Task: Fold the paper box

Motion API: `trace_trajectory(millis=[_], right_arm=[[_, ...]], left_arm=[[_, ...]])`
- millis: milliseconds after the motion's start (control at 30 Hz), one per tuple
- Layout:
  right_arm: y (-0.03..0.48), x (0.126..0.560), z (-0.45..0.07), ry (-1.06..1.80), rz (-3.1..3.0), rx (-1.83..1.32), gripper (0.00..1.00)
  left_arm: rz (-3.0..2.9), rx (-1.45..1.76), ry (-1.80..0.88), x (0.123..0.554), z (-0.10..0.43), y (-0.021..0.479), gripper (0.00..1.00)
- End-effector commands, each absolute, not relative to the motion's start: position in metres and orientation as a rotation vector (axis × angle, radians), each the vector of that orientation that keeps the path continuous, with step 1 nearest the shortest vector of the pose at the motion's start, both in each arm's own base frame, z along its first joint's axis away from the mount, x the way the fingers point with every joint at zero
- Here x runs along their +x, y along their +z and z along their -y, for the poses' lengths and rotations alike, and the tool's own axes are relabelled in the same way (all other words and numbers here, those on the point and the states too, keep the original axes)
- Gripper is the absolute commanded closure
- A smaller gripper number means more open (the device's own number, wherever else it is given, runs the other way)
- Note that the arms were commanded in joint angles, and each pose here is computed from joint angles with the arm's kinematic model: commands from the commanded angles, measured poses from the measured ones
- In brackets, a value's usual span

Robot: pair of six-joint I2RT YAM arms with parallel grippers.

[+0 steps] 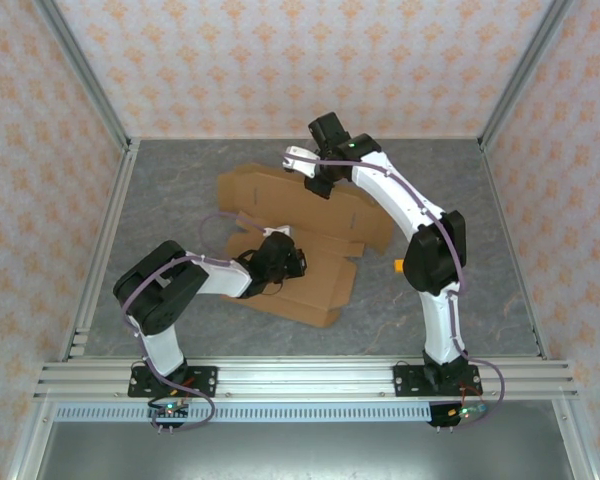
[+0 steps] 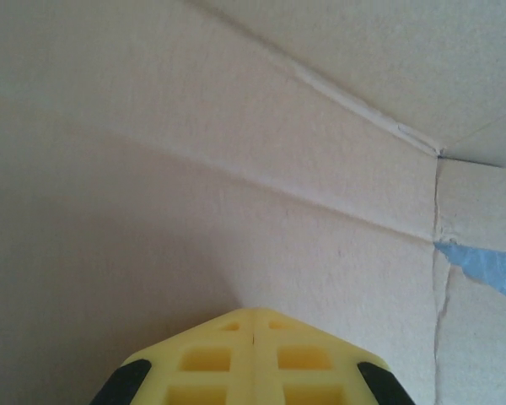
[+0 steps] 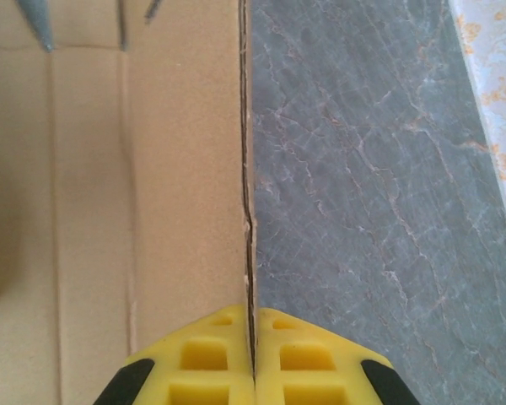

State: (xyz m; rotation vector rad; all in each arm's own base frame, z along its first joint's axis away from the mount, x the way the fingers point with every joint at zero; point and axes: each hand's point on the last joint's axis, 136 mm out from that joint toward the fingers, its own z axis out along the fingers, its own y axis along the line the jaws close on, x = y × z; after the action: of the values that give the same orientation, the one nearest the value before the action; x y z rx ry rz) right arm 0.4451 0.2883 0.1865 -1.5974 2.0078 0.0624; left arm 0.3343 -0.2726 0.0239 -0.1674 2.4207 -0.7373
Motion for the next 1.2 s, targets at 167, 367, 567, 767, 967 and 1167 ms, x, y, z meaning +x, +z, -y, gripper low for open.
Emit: trace_trajectory(millis=[167, 367, 567, 767, 967, 1167], right_arm=[[0.188, 0.443, -0.281, 0.041, -1.945, -1.687, 1.00], [0.201, 0.455, -0.277, -0.024, -1.905, -1.673, 1.00], [0.212, 0.473, -0.270, -0.107, -1.873, -1.640, 1.00], [0.223, 0.478, -0.268, -0.120, -1.823, -1.649, 1.00], [0.227, 0.468, -0.274, -0.102, -1.783, -1.690, 1.00], [0.220, 0.454, -0.276, -0.086, -1.750, -1.758, 1.00]], left_arm=[[-2.442, -0.145, -0.706, 0.334, 0.273, 0.026, 0.98], [-2.442, -0.117, -0.706, 0.330, 0.271, 0.038, 0.94], [-2.458, -0.099, -0.717, 0.317, 0.265, 0.043, 0.90], [-2.489, -0.086, -0.703, 0.307, 0.259, 0.036, 0.90], [-2.495, -0.117, -0.742, 0.311, 0.269, 0.020, 0.94], [-2.490, -0.099, -0.756, 0.318, 0.288, 0.014, 0.97]])
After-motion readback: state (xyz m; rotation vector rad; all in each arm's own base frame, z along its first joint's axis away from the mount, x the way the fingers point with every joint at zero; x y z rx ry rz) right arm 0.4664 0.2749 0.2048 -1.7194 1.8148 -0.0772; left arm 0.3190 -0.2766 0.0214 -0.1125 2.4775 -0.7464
